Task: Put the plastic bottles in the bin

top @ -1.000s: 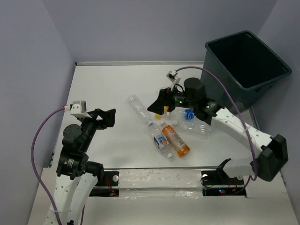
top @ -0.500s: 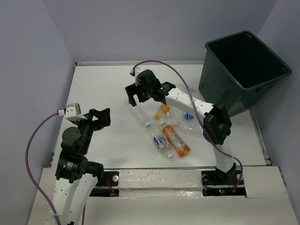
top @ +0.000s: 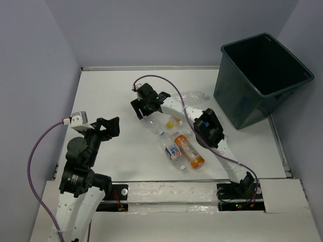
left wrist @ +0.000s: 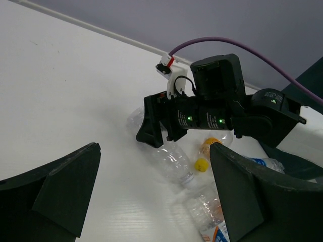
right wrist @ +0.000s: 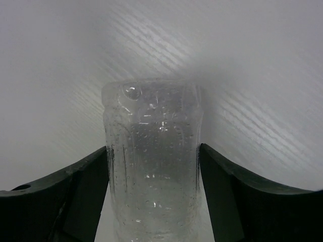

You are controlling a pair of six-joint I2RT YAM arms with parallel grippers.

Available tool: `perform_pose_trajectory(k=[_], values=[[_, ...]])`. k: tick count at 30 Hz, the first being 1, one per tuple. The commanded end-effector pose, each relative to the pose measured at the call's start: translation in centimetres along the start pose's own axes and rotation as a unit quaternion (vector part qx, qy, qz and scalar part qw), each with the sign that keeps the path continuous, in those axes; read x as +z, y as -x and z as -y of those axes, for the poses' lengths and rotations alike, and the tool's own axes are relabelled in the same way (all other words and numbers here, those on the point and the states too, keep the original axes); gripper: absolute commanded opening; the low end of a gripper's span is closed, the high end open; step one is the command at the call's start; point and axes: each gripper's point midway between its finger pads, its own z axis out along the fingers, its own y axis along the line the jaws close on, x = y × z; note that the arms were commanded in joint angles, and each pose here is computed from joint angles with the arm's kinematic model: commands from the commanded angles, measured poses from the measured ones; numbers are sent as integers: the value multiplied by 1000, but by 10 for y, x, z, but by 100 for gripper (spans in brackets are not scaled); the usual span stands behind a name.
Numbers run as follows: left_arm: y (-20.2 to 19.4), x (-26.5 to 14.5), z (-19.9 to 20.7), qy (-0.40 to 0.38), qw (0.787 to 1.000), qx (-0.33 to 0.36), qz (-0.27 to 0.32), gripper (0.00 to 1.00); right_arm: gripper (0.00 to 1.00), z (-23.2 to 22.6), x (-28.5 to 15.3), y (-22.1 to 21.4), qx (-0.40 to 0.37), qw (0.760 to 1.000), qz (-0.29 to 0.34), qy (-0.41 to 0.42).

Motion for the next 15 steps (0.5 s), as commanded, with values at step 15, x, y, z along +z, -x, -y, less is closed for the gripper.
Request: perform_pose_trajectory(k=[15], values=[[-59,-8,86,-214,955,-97,-180,99,39,106,-348,251,72,887,439,-127]])
